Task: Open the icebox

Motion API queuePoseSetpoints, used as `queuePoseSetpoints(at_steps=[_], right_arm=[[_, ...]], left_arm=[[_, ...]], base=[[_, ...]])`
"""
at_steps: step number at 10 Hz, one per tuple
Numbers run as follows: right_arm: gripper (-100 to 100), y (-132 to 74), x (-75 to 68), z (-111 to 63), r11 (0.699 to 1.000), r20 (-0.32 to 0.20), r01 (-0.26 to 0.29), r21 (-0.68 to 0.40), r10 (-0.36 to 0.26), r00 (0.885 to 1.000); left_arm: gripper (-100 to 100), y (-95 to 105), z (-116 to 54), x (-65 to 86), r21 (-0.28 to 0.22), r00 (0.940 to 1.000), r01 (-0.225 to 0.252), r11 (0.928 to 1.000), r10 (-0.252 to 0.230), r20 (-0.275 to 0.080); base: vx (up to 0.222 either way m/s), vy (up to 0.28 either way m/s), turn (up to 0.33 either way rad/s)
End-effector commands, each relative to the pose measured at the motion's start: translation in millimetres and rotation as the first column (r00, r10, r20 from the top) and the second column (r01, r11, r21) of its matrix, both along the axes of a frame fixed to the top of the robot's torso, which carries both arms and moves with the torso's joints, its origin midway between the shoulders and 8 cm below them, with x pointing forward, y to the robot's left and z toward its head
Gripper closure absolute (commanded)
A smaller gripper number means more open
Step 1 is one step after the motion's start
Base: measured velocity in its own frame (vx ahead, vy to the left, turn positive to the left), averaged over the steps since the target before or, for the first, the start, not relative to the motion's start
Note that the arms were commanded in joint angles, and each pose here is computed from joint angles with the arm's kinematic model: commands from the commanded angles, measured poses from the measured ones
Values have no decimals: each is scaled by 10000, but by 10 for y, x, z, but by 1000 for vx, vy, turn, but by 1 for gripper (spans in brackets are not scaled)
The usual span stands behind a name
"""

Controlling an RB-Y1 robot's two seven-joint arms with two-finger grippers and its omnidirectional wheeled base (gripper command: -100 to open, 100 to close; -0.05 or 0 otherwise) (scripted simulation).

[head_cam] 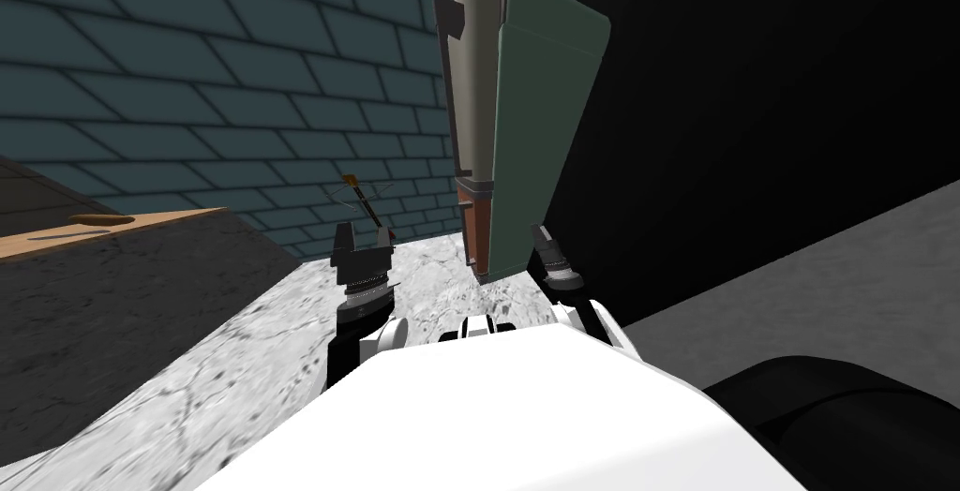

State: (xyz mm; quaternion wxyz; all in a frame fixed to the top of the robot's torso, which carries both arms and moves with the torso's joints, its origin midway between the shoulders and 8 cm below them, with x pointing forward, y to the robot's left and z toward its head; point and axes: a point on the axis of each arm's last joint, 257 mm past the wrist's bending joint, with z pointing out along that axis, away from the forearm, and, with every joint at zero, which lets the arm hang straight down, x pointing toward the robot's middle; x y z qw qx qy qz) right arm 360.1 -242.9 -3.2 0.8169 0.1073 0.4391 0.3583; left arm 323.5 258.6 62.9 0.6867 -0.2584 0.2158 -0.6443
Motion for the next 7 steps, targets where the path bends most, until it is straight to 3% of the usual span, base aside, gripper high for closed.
queuePoseSetpoints(at_steps=[1, 7], right_arm=[[-100, 4, 50, -34, 9947, -51, 542, -878, -548, 9985], [-100, 7, 120, -76, 9566, 116, 1541, -2475, -1561, 9877]], left_arm=[[0, 0, 0, 0, 0, 10000, 0, 10000, 0, 0], [0, 0, 0, 0, 0, 10000, 0, 10000, 0, 0]], base=[[63, 43, 30], [45, 42, 21]])
